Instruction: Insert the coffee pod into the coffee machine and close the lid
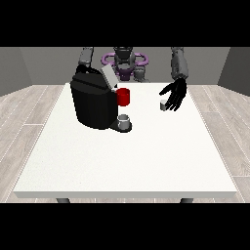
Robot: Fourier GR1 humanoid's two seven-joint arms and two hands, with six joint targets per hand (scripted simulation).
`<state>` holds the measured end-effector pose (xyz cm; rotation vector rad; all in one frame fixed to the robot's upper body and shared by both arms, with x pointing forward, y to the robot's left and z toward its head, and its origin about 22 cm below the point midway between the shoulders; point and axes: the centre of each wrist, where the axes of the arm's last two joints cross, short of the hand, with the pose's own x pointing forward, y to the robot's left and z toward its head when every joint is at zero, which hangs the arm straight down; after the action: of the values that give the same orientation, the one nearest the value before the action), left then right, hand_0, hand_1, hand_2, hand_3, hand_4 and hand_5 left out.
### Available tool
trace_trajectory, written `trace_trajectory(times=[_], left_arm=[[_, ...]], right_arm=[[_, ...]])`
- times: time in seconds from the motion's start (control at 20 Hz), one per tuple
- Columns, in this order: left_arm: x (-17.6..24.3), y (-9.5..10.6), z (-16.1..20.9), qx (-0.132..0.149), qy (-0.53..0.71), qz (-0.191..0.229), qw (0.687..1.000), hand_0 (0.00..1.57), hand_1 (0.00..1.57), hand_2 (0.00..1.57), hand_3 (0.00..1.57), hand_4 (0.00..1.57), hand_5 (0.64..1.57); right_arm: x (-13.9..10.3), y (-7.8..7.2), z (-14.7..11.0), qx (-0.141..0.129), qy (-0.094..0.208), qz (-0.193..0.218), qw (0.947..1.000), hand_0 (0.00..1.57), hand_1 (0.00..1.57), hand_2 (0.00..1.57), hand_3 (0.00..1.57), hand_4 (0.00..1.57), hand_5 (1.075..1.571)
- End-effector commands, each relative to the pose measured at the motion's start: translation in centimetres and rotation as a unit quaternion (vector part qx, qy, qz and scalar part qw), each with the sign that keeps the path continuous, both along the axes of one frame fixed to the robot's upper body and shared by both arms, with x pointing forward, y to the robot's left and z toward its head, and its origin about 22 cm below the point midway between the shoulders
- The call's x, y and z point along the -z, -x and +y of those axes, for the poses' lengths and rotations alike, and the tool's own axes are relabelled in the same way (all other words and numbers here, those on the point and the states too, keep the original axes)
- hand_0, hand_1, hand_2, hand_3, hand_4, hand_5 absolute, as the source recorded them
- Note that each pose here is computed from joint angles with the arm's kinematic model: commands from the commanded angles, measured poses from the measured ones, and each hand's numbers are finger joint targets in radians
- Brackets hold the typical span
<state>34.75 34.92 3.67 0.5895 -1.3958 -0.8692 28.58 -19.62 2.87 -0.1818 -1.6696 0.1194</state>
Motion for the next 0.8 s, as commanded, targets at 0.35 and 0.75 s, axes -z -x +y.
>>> trace_trajectory(times=[0.35,0.75], left_arm=[[-0.2,-1.7,0.3,0.034,-0.139,-0.044,0.989,0.82,0.82,0.96,0.8,0.37,1.571],[0.1,-2.6,-0.6,0.049,-0.199,0.018,0.979,0.79,0.79,0.96,0.85,0.39,1.571]], right_arm=[[-0.7,-1.7,1.2,-0.018,0.008,-0.001,0.9998,0.0,0.0,0.0,0.0,0.0,1.571],[1.6,-2.1,0.4,-0.022,-0.005,0.0,0.9997,0.0,0.0,0.0,0.0,0.0,1.571]])
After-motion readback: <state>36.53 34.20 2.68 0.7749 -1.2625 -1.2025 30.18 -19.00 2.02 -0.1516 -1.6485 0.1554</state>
